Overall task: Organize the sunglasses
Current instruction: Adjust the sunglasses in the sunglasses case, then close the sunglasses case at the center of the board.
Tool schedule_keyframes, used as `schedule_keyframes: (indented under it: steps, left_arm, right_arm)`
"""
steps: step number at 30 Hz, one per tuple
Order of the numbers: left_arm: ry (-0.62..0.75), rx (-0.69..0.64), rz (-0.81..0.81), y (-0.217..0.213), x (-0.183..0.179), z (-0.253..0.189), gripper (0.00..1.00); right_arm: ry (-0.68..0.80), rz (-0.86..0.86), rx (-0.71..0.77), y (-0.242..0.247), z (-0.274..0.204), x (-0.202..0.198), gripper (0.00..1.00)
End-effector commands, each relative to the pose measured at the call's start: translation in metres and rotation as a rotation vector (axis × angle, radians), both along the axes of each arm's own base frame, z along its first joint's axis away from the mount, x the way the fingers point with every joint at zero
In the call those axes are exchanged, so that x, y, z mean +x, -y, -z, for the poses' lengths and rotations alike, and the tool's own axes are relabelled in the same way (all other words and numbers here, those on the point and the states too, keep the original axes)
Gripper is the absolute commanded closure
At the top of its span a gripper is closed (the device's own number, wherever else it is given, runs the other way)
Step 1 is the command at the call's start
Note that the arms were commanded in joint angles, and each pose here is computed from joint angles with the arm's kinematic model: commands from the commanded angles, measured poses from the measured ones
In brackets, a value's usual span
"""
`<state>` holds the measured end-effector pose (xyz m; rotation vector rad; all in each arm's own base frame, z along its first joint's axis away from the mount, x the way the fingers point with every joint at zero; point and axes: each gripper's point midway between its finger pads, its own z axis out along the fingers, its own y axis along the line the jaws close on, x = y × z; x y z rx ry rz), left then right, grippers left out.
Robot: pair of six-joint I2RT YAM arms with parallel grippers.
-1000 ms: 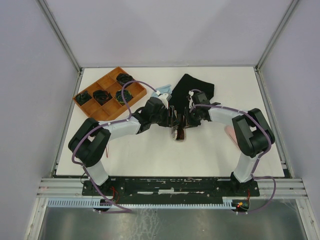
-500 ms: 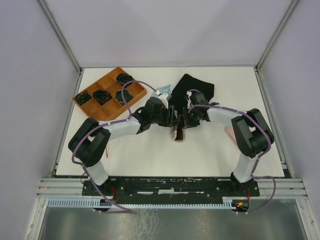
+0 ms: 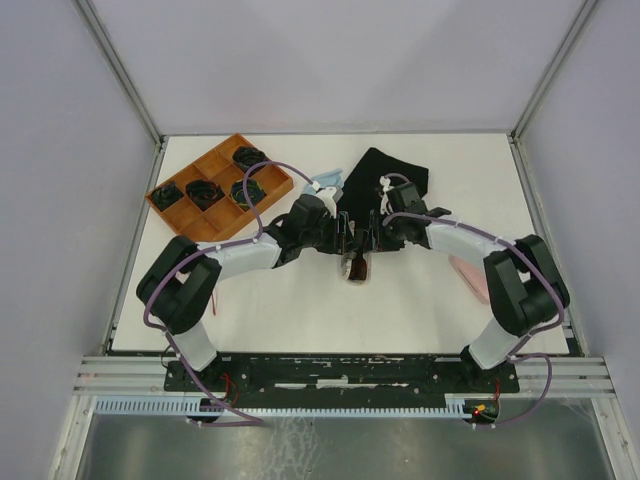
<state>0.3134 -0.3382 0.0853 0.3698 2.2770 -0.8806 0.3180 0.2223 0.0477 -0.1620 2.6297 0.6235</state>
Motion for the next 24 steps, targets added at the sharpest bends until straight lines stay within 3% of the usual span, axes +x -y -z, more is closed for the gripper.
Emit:
schedule_keyframes:
  steps: [1,5,13,24]
  left_arm:
    - [0.056,-0.029,0.001,0.0,0.004,-0.021,0.42]
    - [0.055,-0.03,0.003,0.001,0.004,-0.021,0.41]
    - [0.053,-0.033,0.004,0.002,0.004,-0.023,0.41]
    - [0.04,-0.04,0.013,0.004,0.003,-0.021,0.44]
  right_arm:
    - [0.101,0.054,0.033,0.01,-0.026,0.007,0.63]
    - [0.092,0.109,0.035,0.022,-0.016,0.006,0.64]
    - [0.015,0.145,0.099,0.016,0.01,0.008,0.81]
    - [-0.026,0.096,0.156,-0.001,0.016,0.011,0.81]
